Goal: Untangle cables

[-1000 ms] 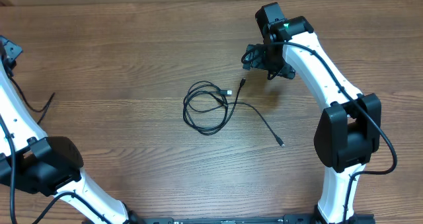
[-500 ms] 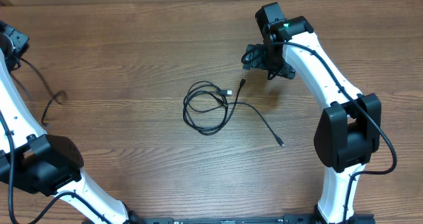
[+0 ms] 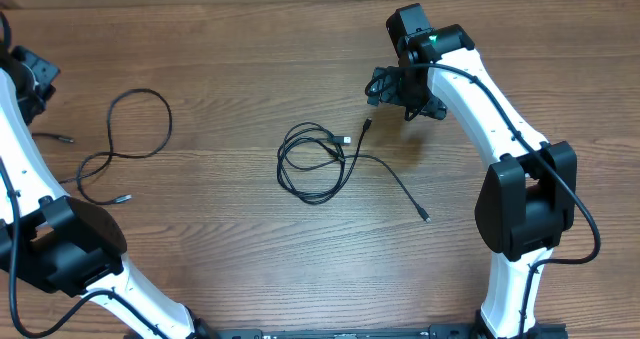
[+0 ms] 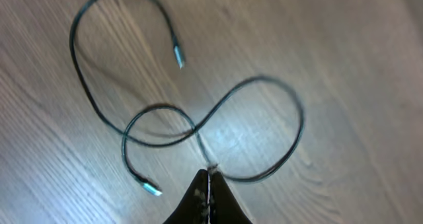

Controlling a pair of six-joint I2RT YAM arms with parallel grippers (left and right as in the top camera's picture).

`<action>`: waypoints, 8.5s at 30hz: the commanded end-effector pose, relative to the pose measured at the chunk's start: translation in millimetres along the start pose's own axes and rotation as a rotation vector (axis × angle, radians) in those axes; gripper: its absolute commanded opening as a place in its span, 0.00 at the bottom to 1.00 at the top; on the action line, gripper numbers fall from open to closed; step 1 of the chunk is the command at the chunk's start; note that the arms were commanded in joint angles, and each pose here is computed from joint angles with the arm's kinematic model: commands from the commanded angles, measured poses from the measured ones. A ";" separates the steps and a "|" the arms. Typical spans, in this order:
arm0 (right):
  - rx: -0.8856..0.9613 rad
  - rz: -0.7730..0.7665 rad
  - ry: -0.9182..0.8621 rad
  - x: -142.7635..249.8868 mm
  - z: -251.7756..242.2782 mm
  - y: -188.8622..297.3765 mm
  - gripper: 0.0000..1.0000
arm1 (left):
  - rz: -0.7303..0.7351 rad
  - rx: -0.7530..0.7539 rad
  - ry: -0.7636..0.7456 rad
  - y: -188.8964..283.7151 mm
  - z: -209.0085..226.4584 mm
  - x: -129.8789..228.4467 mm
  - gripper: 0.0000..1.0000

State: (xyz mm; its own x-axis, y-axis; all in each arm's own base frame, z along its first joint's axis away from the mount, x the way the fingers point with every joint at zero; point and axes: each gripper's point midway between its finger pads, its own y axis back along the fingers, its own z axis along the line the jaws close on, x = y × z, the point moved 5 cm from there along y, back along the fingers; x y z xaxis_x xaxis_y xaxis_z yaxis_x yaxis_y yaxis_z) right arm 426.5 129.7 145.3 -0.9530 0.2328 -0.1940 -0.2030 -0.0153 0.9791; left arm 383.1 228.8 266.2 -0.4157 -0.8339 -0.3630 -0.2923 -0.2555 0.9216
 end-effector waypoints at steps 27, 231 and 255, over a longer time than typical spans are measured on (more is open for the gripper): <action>0.009 -0.007 -0.002 -0.9 -2.0 0.2 1.00 | 0.223 0.009 -0.149 -195.4 20.7 149.9 0.07; -0.256 0.245 0.008 89.1 46.9 -76.1 0.27 | 0.507 0.212 -0.853 -114.5 -125.7 376.3 0.34; -0.250 0.251 0.008 90.4 45.7 -76.2 0.29 | 0.455 0.176 -0.779 -116.1 -127.6 344.2 0.33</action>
State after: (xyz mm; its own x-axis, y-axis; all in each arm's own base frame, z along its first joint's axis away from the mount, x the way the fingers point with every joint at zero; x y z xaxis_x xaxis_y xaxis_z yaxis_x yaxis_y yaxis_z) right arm 367.3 196.9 56.7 -0.9818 0.1826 0.0518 -0.0091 -0.3181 0.9480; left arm 379.1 -94.5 54.0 -0.9701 -0.2427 0.0058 -0.0422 0.1920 0.9805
